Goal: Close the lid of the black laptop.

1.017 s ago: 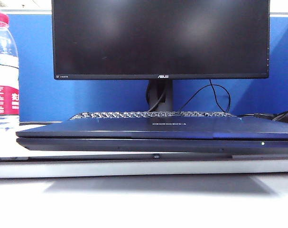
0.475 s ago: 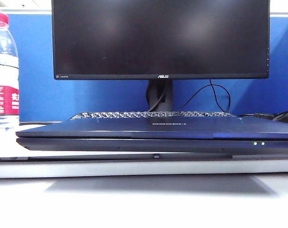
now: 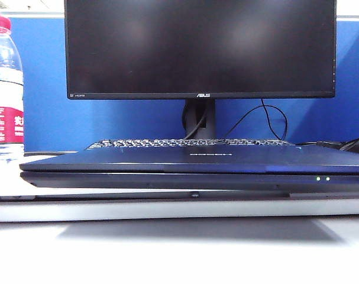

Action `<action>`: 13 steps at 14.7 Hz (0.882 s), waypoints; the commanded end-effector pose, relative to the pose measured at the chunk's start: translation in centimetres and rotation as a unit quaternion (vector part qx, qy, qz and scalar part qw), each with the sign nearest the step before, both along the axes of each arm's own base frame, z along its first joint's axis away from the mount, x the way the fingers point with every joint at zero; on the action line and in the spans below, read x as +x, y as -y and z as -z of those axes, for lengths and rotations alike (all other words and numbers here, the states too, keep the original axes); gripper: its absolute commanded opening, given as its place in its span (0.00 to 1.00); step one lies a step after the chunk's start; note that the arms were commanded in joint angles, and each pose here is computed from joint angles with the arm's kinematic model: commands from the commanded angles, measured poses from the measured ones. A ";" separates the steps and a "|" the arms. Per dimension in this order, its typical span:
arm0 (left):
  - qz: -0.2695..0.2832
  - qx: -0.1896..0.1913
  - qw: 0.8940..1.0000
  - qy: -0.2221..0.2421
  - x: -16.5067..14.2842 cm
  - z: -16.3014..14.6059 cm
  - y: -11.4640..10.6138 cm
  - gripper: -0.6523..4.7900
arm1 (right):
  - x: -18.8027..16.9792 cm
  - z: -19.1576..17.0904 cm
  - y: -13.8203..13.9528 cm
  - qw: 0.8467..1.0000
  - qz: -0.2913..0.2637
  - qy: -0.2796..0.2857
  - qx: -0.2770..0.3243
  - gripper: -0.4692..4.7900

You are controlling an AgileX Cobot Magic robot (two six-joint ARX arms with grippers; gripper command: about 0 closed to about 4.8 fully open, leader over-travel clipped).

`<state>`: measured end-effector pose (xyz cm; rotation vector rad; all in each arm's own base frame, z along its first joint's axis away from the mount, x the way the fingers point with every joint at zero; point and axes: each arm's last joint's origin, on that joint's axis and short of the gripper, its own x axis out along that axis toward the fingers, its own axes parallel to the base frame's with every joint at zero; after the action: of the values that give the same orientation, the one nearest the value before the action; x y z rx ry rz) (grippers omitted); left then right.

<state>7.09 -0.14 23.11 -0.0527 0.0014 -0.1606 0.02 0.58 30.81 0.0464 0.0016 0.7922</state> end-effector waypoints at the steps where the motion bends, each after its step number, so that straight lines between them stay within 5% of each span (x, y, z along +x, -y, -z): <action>1: -0.053 -0.003 0.998 0.036 1.2 1.8 -0.5 0.16 | -0.1 -0.2 0.1 1.000 0.000 0.004 0.006 0.08; 13: -0.128 -0.013 0.991 0.026 2.6 6.0 -1.4 0.16 | -0.1 -0.2 0.1 1.000 0.000 0.004 0.006 0.08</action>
<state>9.68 1.17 16.89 -0.0777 -0.0394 0.0847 0.02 0.58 30.81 0.0463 0.0020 0.7922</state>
